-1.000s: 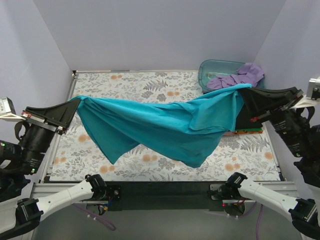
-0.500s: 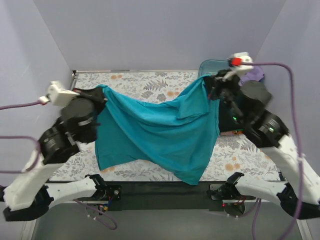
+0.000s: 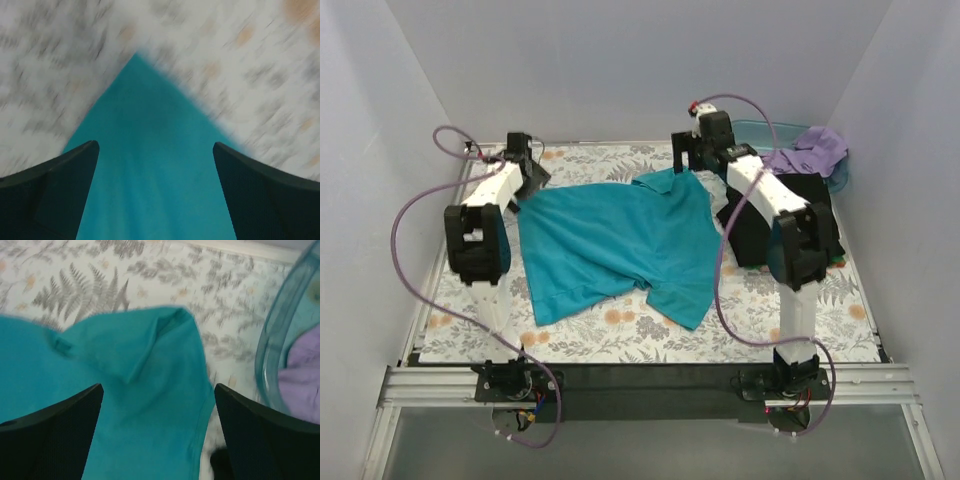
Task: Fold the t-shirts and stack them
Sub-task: Flatten the tshirt out
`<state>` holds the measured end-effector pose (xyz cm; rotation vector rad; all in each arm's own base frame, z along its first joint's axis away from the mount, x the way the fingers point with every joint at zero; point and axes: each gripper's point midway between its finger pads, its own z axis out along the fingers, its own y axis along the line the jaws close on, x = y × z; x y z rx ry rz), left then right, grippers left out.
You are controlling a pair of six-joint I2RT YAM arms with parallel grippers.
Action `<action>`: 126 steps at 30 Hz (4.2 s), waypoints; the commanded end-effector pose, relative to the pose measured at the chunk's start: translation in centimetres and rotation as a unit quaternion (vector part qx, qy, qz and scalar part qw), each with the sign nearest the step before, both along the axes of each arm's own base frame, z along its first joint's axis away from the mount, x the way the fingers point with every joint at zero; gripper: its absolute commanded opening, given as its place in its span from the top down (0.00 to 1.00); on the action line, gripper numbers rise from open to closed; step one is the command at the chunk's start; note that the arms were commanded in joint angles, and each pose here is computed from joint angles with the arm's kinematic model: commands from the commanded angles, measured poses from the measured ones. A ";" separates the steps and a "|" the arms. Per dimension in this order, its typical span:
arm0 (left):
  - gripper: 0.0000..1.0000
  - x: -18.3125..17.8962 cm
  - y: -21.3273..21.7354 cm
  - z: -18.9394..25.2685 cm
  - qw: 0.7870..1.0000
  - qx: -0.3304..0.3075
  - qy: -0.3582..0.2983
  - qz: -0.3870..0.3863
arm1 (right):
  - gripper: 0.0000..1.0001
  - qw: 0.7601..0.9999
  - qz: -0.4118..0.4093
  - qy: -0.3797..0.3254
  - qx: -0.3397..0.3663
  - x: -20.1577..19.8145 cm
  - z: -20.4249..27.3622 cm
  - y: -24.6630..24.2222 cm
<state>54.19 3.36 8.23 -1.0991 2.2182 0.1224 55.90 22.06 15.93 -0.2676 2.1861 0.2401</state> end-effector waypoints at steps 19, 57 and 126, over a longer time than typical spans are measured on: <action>0.22 -31.8 -6.3 0.2 0.982 -0.189 -0.025 0.018 | 0.02 0.989 -0.005 0.071 0.132 -31.7 -5.7 -5.7; 0.60 -33.7 -5.2 -6.3 0.980 -0.162 0.079 0.081 | 0.02 0.990 -0.030 0.091 0.107 -32.5 -8.4 -7.0; 0.61 -33.4 -3.6 -5.2 0.986 -0.046 0.080 0.139 | 0.99 0.980 0.044 0.184 -0.055 -40.7 -14.8 -3.3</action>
